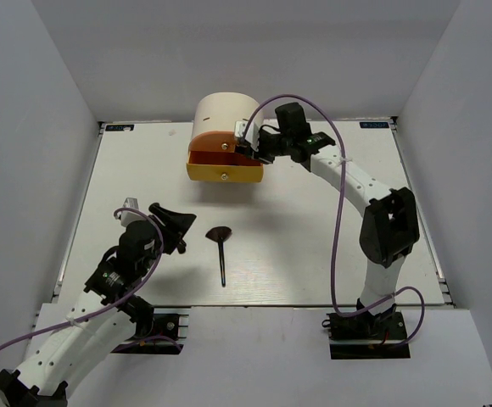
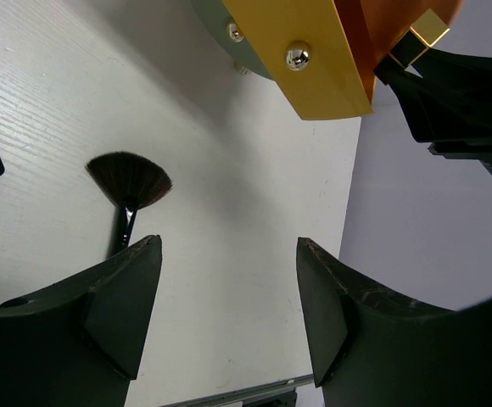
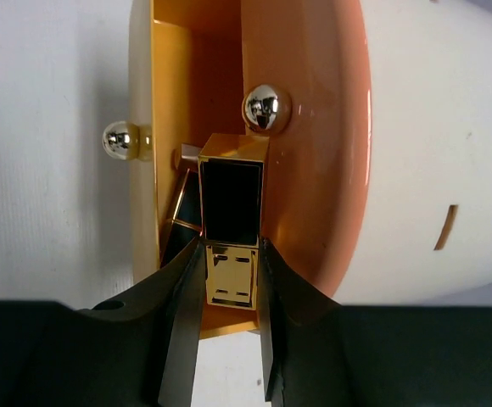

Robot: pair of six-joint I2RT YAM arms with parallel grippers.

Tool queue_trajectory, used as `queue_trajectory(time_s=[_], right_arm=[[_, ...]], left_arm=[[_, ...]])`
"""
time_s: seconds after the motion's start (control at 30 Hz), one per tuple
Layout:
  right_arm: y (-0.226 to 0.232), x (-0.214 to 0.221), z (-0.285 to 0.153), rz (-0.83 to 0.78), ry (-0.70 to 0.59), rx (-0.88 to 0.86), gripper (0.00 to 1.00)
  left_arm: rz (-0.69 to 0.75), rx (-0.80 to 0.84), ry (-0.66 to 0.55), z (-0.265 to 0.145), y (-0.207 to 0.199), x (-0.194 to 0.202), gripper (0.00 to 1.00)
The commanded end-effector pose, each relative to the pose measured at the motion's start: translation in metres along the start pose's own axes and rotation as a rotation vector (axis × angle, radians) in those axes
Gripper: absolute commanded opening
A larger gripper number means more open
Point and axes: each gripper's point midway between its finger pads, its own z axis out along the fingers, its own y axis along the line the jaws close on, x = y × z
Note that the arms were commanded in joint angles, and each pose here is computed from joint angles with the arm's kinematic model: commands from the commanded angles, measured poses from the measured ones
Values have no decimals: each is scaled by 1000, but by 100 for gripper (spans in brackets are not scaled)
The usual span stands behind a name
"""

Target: Organize the makeup

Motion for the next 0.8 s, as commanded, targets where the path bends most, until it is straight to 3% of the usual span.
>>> queue_trajectory(time_s=[0.0,0.07,0.17,0.3,0.33,0.43,0.47,0.5,0.67,0.77], right_arm=[[-23,-11,0,-23,-5,73,25],[-24,-12,-1,-8,-4,73,43],[-20,-18,-5,1,-26,65,54],[-19,-26,-10,6,-51,67,54],[-19,-31,-13,12,-61,71,53],[-20,-51,-22,23,-126,62,22],[-19,-55,-25,23,-143,53,4],[-12,-61,-25,19,-167,24,0],[45,-65,-27,-93,-245,-232,0],[65,-51,-15,-52,-192,-331,0]], left_arm=[[-3,12,-1,-1,-3,0,74],[-4,11,0,-1,-3,0,74],[-3,5,1,0,-1,0,74],[-4,11,1,1,-2,1,74],[-4,8,2,1,-2,1,74],[-2,3,6,2,-1,2,74],[-1,5,5,2,-1,2,74],[-2,8,6,2,-2,2,74],[-4,9,4,2,-2,2,74],[-4,8,2,1,-2,1,74]])
